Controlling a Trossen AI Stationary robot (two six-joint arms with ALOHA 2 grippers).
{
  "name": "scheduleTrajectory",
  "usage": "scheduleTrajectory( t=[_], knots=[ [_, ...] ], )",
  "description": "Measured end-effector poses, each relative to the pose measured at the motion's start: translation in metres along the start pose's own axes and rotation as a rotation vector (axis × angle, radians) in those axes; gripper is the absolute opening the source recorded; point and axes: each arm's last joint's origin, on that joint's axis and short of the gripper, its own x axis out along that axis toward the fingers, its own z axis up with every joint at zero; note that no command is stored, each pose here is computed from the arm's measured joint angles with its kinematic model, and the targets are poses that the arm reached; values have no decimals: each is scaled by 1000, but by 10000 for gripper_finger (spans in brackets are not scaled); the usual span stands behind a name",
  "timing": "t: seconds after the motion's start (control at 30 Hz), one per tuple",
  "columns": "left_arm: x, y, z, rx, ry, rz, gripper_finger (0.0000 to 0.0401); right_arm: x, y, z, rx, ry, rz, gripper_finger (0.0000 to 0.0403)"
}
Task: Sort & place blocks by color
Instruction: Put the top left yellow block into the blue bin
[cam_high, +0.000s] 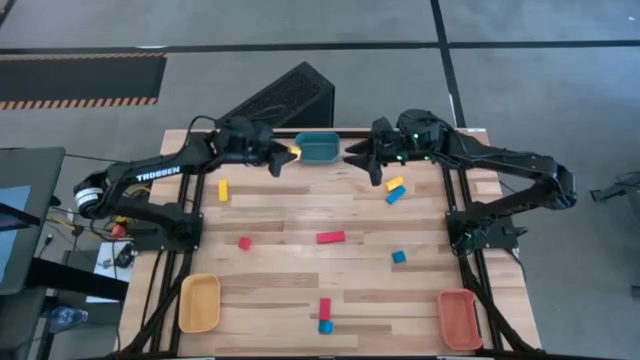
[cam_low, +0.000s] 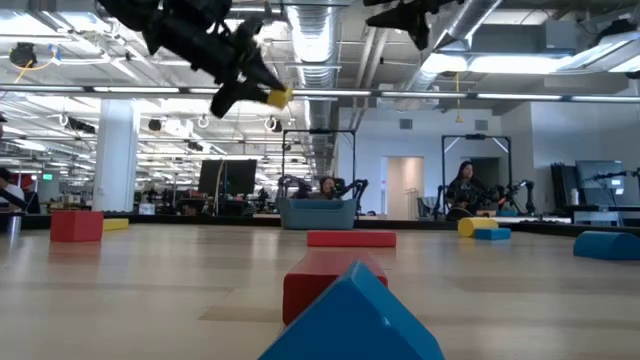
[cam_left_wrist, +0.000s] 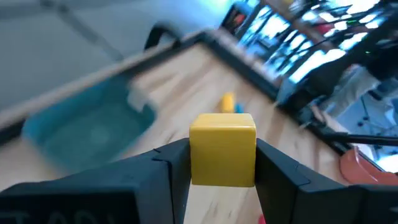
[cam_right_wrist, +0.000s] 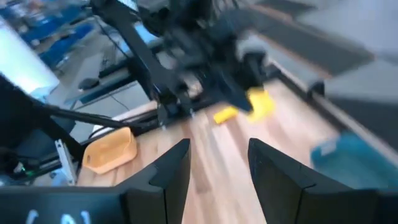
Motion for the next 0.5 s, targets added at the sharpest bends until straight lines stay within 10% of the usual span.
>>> scheduleTrajectory(
  t=[0.17, 0.5],
  knots=[
    [3, -26, 4, 269, -130, -68, 123, -10, -18, -10, 274, 131, -97, 195],
    [1, -67, 4, 639, -316, -166, 123, 24, -17, 9, 415, 80, 334, 256]
  ],
)
